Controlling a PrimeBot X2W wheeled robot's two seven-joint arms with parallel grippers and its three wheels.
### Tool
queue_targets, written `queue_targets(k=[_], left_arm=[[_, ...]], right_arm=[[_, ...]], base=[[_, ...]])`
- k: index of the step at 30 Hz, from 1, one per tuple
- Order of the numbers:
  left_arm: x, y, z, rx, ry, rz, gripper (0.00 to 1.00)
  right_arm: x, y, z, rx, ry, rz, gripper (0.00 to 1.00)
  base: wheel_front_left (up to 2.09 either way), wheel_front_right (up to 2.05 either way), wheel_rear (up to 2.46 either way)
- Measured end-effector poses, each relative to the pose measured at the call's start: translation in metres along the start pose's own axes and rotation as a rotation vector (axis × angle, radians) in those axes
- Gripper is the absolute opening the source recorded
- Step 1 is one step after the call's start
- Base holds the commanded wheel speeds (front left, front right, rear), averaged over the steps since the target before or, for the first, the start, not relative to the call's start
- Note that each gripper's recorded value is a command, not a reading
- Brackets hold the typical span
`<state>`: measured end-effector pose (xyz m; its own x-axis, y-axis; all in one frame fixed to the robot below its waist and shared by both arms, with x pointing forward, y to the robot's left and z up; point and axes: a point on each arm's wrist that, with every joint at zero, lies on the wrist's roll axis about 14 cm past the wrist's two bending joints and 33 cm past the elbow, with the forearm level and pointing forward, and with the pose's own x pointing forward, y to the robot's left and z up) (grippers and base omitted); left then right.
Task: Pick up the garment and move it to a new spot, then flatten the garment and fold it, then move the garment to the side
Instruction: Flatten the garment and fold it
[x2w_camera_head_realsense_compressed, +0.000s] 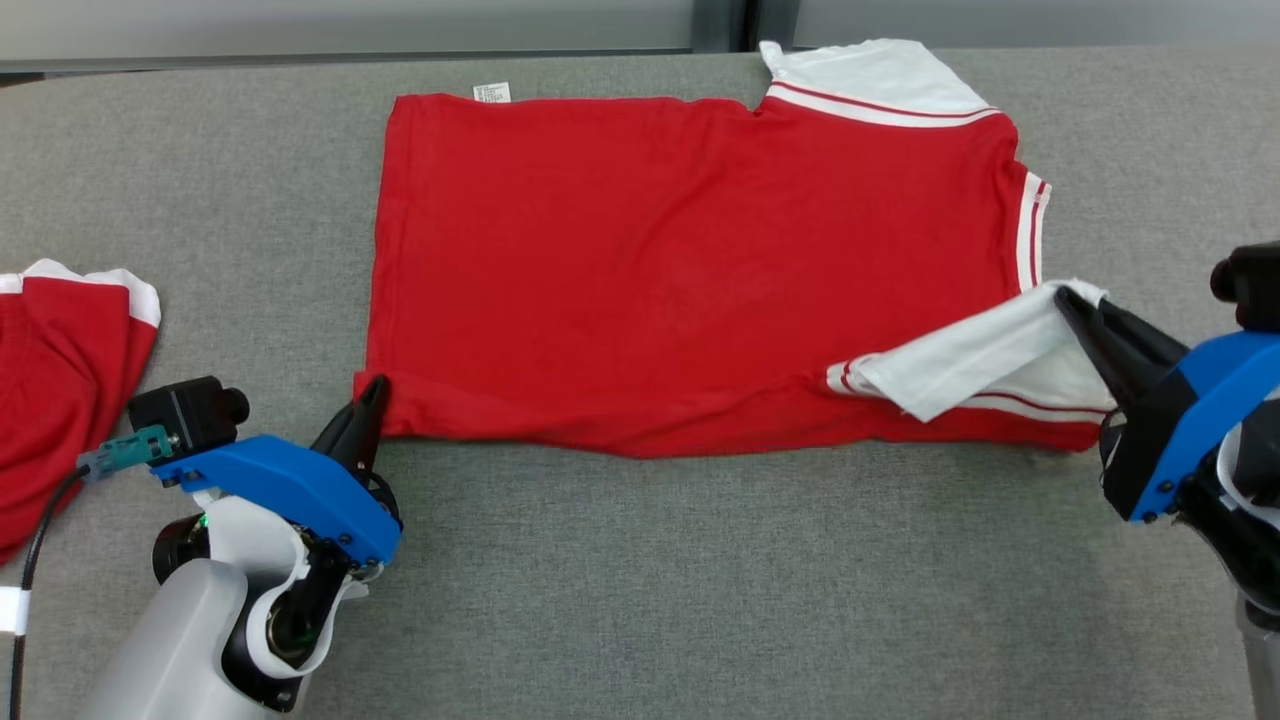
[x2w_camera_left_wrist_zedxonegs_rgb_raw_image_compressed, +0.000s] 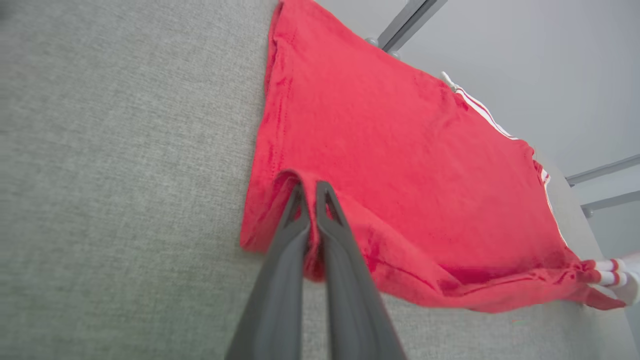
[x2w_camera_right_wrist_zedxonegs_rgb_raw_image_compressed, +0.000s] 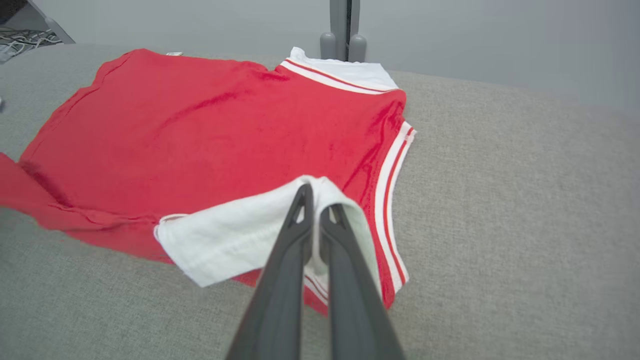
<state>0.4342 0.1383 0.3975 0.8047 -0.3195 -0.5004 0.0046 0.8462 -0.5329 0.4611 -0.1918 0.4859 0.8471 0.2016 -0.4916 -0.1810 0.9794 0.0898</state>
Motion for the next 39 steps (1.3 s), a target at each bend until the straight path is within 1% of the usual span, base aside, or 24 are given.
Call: queue_targets(k=[10, 17, 18, 19, 20, 21, 27, 31, 33, 35, 39], left_arm=[[0.014, 0.01, 0.01, -0.021, -0.033, 0.058, 0.0], [0.025, 0.013, 0.009, -0.01, -0.011, 0.085, 0.0], [0.026, 0.013, 0.009, -0.011, -0.009, 0.086, 0.28], [0.028, 0.014, 0.008, -0.011, -0.003, 0.088, 0.62], [0.028, 0.014, 0.007, -0.009, 0.0, 0.088, 1.0], [0.029, 0.014, 0.007, -0.005, -0.002, 0.09, 1.0], [0.028, 0.015, 0.017, 0.02, -0.073, 0.099, 1.0], [0.018, 0.021, 0.024, 0.063, -0.135, 0.121, 1.0], [0.012, 0.023, 0.021, 0.087, -0.146, 0.133, 1.0], [0.006, 0.024, 0.017, 0.11, -0.152, 0.14, 1.0], [-0.002, 0.021, -0.001, 0.137, -0.115, 0.144, 1.0]], right_arm=[[0.035, 0.002, 0.016, -0.074, -0.04, 0.032, 0.0], [0.054, 0.004, 0.014, -0.077, -0.059, 0.048, 0.0], [0.056, 0.004, 0.014, -0.076, -0.063, 0.05, 0.0], [0.058, 0.005, 0.014, -0.071, -0.07, 0.052, 0.07], [0.059, 0.005, 0.016, -0.065, -0.084, 0.053, 0.89], [0.06, 0.005, 0.019, -0.063, -0.102, 0.053, 1.0], [0.062, 0.009, 0.039, -0.072, -0.215, 0.06, 1.0], [0.058, 0.005, 0.041, -0.066, -0.239, 0.043, 1.0], [0.053, -0.003, 0.031, -0.049, -0.201, 0.015, 1.0], [0.048, -0.01, 0.012, -0.02, -0.138, -0.017, 1.0], [0.031, -0.017, -0.021, 0.025, -0.021, -0.073, 1.0]], base=[[0.0, 0.0, 0.0], [0.0, 0.0, 0.0], [0.0, 0.0, 0.0], [0.0, 0.0, 0.0], [0.0, 0.0, 0.0], [0.0, 0.0, 0.0], [0.0, 0.0, 0.0], [0.0, 0.0, 0.0], [0.0, 0.0, 0.0], [0.0, 0.0, 0.0], [0.0, 0.0, 0.0]])
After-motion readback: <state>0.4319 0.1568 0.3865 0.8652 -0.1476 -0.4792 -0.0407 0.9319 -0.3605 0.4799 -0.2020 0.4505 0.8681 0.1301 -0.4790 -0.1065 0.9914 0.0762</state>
